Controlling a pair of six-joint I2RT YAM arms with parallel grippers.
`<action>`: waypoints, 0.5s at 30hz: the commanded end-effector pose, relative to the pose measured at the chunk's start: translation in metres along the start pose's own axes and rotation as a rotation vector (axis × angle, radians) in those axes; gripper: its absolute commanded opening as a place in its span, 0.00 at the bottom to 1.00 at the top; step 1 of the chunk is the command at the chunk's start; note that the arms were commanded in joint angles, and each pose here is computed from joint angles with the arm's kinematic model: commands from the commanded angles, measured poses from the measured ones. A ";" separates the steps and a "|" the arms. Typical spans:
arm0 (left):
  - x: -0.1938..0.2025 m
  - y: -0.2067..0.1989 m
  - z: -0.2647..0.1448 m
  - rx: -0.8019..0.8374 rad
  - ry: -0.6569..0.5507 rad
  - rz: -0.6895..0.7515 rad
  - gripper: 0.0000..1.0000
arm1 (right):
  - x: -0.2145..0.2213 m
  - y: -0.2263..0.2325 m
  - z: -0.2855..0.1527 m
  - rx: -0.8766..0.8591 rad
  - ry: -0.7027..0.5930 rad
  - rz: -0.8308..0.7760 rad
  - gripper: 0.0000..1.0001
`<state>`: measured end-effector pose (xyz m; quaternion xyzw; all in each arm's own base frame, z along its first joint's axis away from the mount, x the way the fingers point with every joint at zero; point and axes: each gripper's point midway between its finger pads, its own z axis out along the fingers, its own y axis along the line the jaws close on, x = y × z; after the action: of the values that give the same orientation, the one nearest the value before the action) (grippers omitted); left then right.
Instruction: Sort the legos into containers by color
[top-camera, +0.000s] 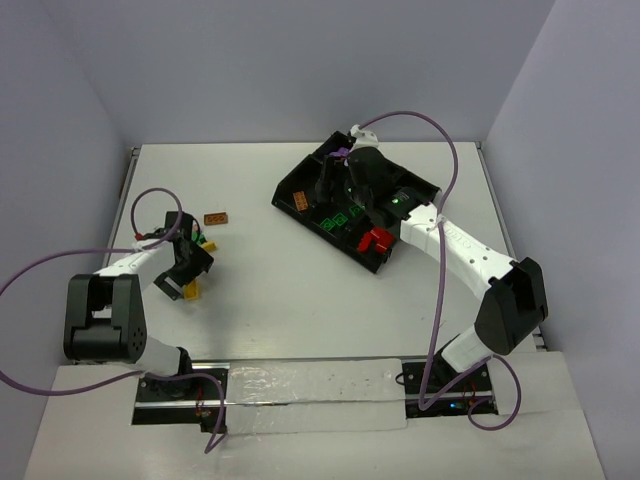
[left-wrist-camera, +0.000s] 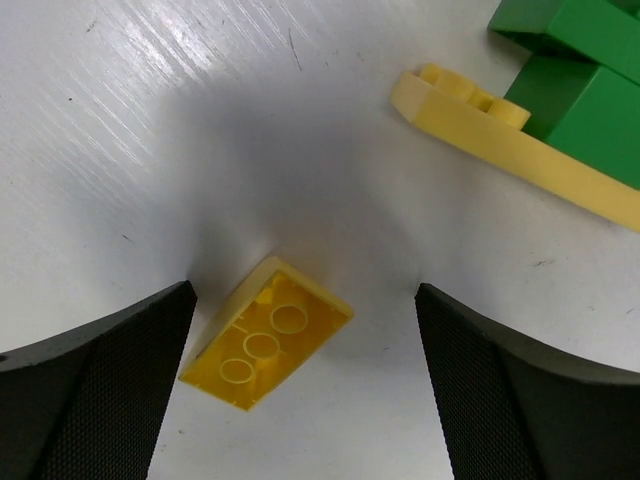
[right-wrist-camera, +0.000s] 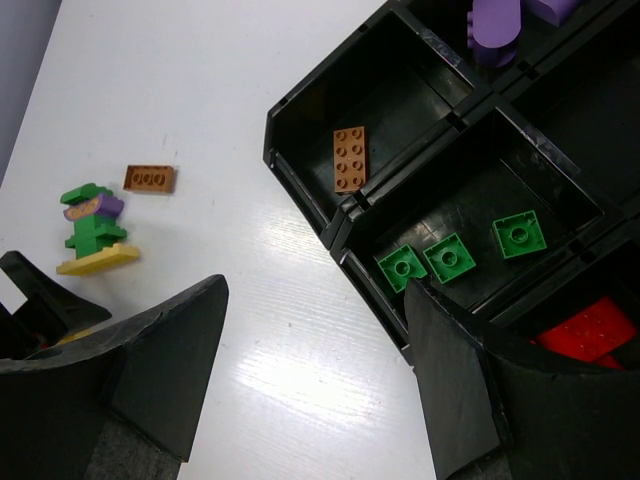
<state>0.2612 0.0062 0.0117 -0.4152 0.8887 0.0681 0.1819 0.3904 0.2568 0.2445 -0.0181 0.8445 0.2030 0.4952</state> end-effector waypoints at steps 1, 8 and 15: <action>0.007 -0.013 0.004 0.082 0.026 -0.048 0.99 | -0.018 0.005 -0.010 -0.013 -0.059 0.010 0.79; 0.010 -0.009 -0.002 0.093 0.023 -0.057 0.77 | -0.018 0.012 -0.010 -0.029 -0.053 0.019 0.79; 0.015 -0.013 -0.006 0.119 0.024 -0.052 0.44 | -0.020 0.016 -0.012 -0.032 -0.054 0.019 0.79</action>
<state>0.2580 -0.0011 0.0133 -0.4230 0.8837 0.0376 0.1966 0.3875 0.2610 0.2445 -0.0190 0.8447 0.2077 0.4929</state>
